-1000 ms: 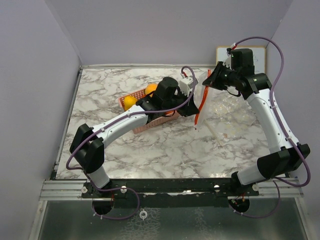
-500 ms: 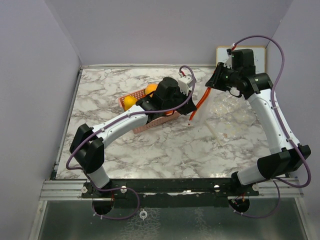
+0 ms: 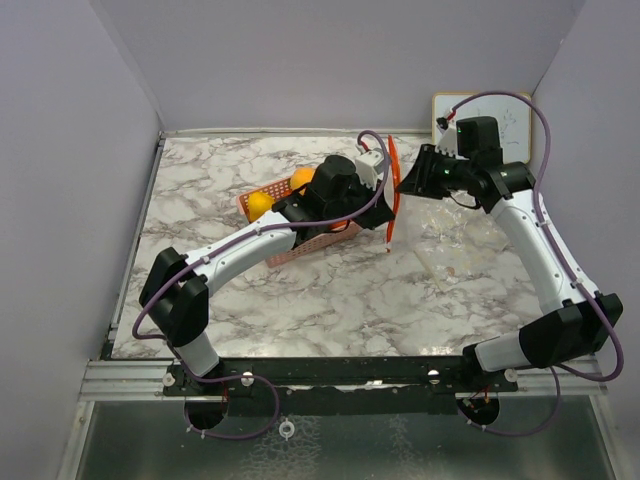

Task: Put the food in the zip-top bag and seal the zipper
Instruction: Open the zipper of the food storage bag, then move the bin to the center of the board.

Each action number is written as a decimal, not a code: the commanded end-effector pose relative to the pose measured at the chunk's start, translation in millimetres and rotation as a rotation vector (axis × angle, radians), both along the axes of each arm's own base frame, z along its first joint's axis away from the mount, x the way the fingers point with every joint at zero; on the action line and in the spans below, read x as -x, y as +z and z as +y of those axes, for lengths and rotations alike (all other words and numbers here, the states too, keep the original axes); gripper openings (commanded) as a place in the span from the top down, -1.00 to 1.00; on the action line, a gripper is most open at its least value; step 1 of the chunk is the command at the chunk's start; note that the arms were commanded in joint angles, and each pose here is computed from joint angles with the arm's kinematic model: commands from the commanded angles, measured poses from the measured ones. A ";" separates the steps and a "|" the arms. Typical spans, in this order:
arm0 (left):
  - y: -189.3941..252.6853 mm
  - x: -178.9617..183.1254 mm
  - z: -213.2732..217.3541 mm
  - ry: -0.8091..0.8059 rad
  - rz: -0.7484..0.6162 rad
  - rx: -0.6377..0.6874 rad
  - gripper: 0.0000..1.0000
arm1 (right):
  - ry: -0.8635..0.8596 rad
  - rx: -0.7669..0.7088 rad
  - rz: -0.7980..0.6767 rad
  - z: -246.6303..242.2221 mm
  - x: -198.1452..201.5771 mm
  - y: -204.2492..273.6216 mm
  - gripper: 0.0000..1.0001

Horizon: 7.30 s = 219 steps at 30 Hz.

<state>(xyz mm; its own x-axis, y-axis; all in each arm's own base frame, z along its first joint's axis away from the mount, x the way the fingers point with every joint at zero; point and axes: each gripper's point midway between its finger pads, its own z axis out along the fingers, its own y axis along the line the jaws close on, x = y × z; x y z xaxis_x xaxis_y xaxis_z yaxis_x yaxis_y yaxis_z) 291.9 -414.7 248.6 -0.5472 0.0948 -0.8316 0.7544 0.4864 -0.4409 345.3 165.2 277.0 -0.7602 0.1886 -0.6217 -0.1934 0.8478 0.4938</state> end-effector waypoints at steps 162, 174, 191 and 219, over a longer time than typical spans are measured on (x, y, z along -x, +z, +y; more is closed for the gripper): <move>166.7 -9.2 316.9 1.036 -0.319 -0.403 1.00 | 0.152 0.241 -0.239 150.2 -30.2 44.0 0.64; 88.9 -22.0 331.9 1.072 -0.269 -0.615 1.00 | 0.346 -0.047 -0.399 222.6 -28.7 101.4 -0.98; 68.1 -51.2 366.9 1.281 -0.171 -0.723 1.00 | 0.115 0.188 -0.213 81.3 -143.6 -17.3 -0.79; 103.8 -30.0 386.5 1.353 -0.211 -0.669 1.00 | 0.240 0.399 0.045 106.4 -138.7 -199.9 0.15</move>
<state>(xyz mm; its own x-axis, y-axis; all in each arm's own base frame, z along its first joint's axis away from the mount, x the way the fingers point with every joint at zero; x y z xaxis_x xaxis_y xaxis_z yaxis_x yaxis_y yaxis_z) 331.2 -39.8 336.5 -0.4483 0.0366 -0.8931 -0.3424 0.9159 0.2094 472.5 275.0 79.8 -0.8012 -0.2280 -0.5532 -0.4135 0.8792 0.2366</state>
